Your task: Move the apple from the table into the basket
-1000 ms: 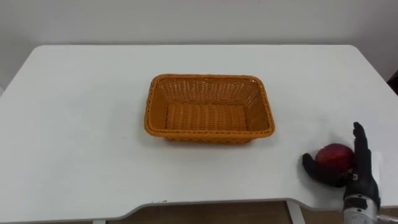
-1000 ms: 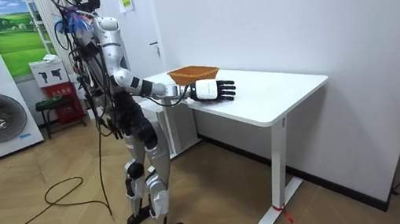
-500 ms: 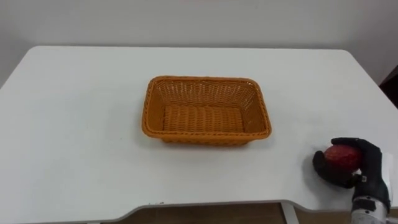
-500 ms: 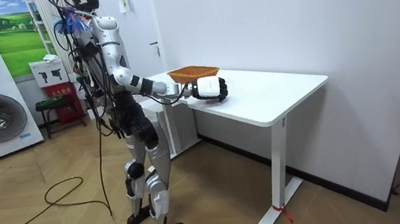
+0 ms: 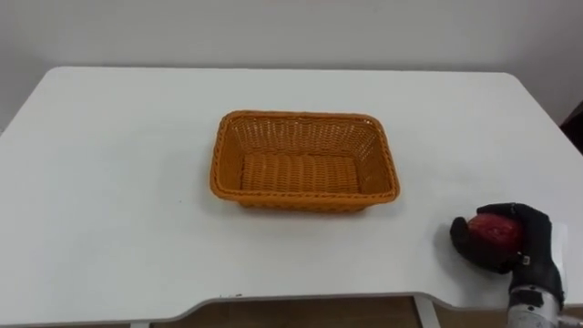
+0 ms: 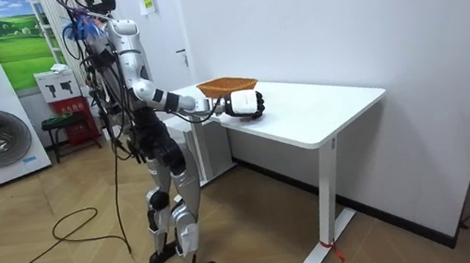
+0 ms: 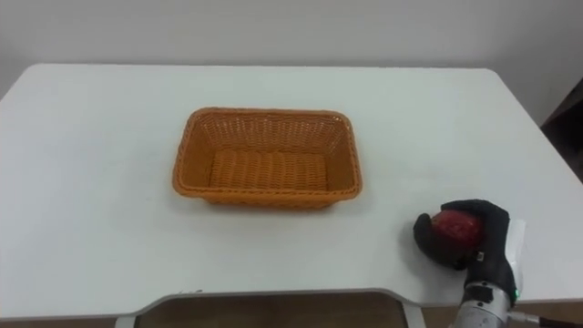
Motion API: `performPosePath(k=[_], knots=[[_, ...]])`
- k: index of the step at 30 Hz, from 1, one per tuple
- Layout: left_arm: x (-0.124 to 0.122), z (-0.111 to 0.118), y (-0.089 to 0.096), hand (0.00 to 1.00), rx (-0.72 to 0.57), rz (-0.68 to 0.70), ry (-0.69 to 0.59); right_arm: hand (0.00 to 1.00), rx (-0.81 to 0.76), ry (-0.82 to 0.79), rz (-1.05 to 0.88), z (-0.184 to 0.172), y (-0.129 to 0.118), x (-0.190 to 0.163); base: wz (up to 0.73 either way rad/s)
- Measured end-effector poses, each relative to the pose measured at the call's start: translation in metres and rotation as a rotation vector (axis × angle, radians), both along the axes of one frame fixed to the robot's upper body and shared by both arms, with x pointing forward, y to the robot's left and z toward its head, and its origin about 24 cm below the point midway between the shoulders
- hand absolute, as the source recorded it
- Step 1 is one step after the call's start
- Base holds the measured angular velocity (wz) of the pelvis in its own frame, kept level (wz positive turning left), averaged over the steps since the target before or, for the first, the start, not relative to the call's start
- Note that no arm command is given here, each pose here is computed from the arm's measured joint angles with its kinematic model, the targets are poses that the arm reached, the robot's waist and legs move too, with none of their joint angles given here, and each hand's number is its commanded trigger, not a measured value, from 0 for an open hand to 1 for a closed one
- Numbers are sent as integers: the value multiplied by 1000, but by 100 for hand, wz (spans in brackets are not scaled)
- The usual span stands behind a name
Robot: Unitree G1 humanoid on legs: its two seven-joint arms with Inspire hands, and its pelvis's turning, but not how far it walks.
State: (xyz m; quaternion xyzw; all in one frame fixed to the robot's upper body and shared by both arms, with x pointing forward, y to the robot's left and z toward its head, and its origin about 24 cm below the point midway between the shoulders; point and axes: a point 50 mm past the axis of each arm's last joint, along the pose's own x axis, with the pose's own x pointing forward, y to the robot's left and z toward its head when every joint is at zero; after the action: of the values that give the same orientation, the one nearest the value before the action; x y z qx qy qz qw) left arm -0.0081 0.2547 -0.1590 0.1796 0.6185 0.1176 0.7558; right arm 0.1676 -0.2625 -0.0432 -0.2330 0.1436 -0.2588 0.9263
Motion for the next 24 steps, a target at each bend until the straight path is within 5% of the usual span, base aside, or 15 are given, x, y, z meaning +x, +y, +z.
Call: performPosePath(k=[24], knots=[[8,-2,-2,0,-42,-25,12,100,-40,-317,232,75,39,68,2]])
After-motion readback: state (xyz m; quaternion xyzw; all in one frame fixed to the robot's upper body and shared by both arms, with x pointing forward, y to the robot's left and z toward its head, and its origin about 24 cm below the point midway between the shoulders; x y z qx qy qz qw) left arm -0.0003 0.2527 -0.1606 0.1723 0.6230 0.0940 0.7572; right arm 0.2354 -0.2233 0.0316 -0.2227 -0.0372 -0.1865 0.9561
